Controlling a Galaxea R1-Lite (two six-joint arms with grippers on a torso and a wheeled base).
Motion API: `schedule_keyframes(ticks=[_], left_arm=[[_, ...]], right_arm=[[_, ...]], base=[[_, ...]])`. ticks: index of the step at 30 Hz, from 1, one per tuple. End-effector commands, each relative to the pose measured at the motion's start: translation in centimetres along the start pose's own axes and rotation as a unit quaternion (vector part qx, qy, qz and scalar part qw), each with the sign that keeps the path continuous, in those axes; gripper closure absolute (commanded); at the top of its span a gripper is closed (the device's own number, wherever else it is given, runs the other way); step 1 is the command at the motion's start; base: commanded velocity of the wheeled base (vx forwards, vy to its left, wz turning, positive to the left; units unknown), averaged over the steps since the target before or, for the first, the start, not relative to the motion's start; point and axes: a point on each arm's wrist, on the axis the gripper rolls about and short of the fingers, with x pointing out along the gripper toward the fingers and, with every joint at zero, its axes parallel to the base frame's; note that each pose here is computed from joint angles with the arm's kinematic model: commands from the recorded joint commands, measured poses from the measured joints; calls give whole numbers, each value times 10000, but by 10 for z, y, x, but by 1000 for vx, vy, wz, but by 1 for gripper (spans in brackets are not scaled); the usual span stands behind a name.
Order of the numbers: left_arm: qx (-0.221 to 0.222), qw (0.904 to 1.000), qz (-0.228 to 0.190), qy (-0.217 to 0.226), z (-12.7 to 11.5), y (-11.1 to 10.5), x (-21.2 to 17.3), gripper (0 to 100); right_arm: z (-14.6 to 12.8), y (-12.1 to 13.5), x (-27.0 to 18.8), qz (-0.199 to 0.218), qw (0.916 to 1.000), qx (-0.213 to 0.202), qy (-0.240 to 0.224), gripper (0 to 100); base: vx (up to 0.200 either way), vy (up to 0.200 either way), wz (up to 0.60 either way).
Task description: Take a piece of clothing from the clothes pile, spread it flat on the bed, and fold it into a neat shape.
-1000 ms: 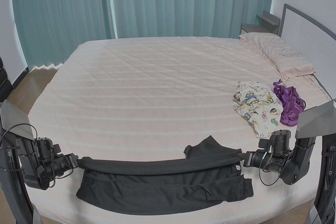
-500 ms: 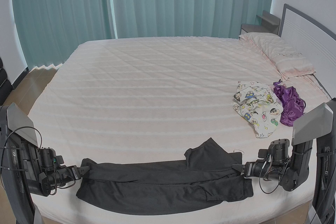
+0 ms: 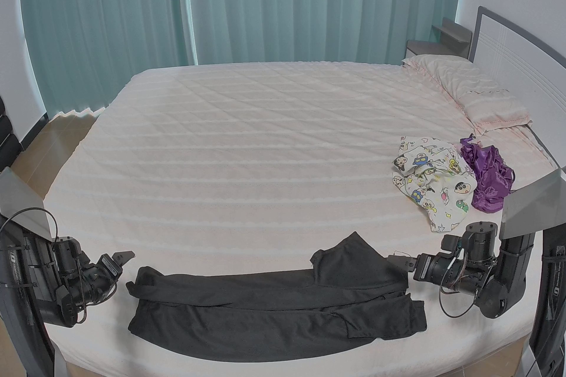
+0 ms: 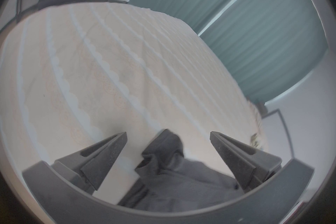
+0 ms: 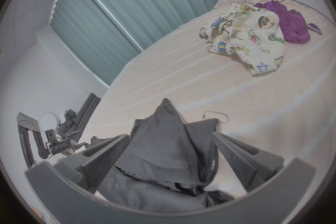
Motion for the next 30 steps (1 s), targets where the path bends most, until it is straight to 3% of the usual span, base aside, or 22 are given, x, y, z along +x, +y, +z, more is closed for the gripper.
schedule_keyframes(ticks=[1,2,4,7,11,30], left_arm=[[-796,9937,-778,-163,7,-39,1,0],[-1071,9906,-847,-61,3,-43,3,0],[-1154,9892,-898,-6,1,-46,9,0],[-1158,9901,-790,48,-3,-42,14,0],[-1144,9912,-650,118,-8,-37,14,0],[-1010,9932,-561,173,-11,-34,12,0]], right_arm=[[-2,15,32,449,9990,76,51,0],[-5,15,39,438,9989,91,154,0],[-6,16,48,400,9987,119,308,0],[-3,15,56,357,9985,161,386,0],[-1,14,62,276,9971,527,469,0],[-11,3,50,40,9961,635,613,0]], base=[[0,0,0],[0,0,0],[0,0,0],[0,0,0],[0,0,0],[0,0,0]])
